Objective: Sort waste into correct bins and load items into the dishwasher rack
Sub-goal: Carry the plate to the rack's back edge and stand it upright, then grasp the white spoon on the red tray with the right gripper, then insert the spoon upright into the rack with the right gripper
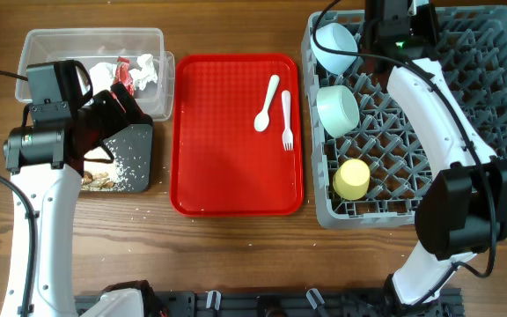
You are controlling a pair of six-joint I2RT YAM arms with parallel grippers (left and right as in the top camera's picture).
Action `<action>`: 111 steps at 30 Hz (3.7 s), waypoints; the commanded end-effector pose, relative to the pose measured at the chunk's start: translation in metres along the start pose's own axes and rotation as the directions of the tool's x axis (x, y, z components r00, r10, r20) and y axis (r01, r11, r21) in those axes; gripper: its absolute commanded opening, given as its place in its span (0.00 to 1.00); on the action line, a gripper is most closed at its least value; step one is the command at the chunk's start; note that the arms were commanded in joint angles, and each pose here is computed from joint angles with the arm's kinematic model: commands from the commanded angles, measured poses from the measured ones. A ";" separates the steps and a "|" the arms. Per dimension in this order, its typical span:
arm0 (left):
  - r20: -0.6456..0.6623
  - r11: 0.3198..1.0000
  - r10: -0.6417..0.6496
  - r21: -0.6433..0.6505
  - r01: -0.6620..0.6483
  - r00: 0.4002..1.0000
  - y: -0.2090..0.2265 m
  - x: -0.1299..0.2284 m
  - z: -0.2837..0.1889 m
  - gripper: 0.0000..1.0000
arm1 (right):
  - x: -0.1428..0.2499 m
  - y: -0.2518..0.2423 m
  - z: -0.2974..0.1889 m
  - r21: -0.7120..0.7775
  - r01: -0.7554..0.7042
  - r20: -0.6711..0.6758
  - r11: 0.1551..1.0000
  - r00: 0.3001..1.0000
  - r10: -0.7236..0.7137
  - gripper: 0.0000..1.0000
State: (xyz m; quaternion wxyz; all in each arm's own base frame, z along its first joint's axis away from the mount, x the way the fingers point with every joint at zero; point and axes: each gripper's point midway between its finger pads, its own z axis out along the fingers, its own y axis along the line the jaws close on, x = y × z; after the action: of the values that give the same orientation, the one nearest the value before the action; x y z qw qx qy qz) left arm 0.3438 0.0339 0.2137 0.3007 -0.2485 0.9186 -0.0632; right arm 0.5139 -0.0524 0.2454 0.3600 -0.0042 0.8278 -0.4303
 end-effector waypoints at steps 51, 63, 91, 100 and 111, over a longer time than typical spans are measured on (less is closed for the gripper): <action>0.018 1.000 0.001 -0.007 0.000 1.000 0.002 -0.006 -0.003 1.00 | 0.094 0.320 -0.179 -0.653 -0.569 -0.620 0.500 0.781 0.078 0.62; 0.018 1.000 0.001 -0.007 0.000 1.000 0.002 -0.006 -0.003 1.00 | 0.101 0.345 -0.157 -0.575 -0.637 -0.661 0.514 0.731 0.167 0.41; 0.018 1.000 0.001 -0.007 0.000 1.000 0.002 -0.006 -0.003 1.00 | -0.040 0.169 -0.268 -0.955 -0.098 -0.033 0.280 0.973 0.230 0.04; 0.018 1.000 0.001 -0.006 0.000 1.000 0.002 -0.006 -0.003 1.00 | 0.040 0.024 -0.188 -0.701 -0.289 -0.225 0.652 0.957 0.183 0.04; 0.018 1.000 0.001 -0.007 0.000 1.000 0.002 -0.006 -0.003 1.00 | 0.186 0.031 -0.124 -0.630 -0.252 -0.508 0.735 0.849 -0.144 0.04</action>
State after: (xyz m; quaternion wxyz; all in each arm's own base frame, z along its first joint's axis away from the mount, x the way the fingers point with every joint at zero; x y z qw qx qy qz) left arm 0.3438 0.0339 0.2137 0.3007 -0.2485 0.9186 -0.0632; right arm 0.3178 -0.0031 0.1793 0.1307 0.0290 0.9882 -0.0747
